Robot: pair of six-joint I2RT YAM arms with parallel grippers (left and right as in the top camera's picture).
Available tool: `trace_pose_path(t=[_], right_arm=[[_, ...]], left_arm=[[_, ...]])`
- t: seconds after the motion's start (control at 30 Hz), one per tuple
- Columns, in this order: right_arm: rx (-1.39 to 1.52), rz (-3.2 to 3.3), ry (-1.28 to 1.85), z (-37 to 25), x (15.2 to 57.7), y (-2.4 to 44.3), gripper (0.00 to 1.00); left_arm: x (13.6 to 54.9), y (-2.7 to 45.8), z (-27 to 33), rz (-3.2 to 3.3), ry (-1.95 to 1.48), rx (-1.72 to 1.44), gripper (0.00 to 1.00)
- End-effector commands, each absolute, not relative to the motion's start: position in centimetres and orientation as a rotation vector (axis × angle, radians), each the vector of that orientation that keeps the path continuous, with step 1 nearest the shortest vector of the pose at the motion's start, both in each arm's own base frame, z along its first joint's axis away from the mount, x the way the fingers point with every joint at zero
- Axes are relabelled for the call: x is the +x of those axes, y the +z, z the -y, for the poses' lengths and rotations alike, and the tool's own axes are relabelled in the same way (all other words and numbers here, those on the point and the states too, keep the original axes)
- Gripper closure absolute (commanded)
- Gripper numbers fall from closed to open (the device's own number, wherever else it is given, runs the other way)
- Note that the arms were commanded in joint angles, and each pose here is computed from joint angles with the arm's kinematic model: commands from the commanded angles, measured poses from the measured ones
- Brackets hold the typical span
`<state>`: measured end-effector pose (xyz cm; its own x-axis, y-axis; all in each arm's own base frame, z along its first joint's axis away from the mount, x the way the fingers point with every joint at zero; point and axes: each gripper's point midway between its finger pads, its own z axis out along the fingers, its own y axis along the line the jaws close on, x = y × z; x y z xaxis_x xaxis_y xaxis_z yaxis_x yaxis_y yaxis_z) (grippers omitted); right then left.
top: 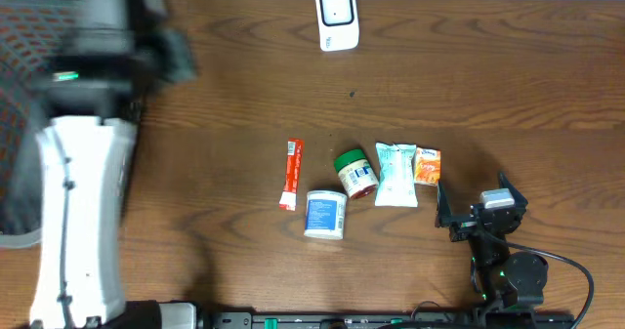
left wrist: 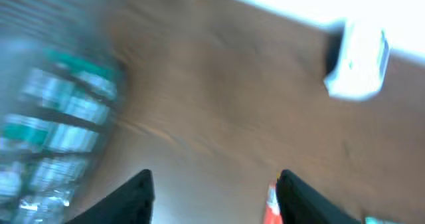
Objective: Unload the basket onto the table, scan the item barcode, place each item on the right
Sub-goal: 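Move the left gripper back into the basket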
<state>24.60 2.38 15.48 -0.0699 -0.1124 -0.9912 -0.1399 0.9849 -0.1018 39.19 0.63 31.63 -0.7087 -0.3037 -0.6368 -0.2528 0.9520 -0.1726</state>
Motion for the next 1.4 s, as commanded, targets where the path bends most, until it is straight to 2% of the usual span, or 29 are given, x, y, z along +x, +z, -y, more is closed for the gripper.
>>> trace_pose_path(t=[0.0, 0.2, 0.4, 0.57, 0.7, 0.9, 1.07, 1.37], right_arm=[[-0.190, -1.646, 0.041, -2.6, 24.6, 15.4, 0.01], [-0.190, -1.646, 0.041, -2.6, 24.6, 15.4, 0.01], [-0.190, -1.646, 0.041, -2.6, 24.6, 15.4, 0.01], [-0.190, -1.646, 0.041, -2.6, 24.6, 15.4, 0.01], [-0.190, -1.646, 0.041, -2.6, 24.6, 15.4, 0.01], [-0.190, -1.646, 0.041, -2.6, 24.6, 15.4, 0.01], [-0.190, -1.646, 0.041, -2.6, 24.6, 15.4, 0.01], [-0.190, -1.646, 0.041, -2.6, 24.6, 15.4, 0.01]], left_arm=[[38.6, 34.1, -8.4, -2.283, 0.037, -0.581, 0.34], [36.1, 33.5, -18.6, -2.193, 0.166, -0.874, 0.21], [34.5, 29.7, -25.4, -2.236, 0.247, -1.033, 0.20], [34.8, 23.3, -28.6, -2.397, 0.265, -1.062, 0.20], [35.2, 18.0, -29.7, -2.546, 0.250, -1.049, 0.12], [36.6, 10.6, -27.5, -2.772, -0.012, -0.867, 0.10], [36.2, 5.9, -26.6, -2.882, -0.119, -0.871, 0.09], [35.7, 2.5, -25.0, -2.960, -0.269, -0.884, 0.04]])
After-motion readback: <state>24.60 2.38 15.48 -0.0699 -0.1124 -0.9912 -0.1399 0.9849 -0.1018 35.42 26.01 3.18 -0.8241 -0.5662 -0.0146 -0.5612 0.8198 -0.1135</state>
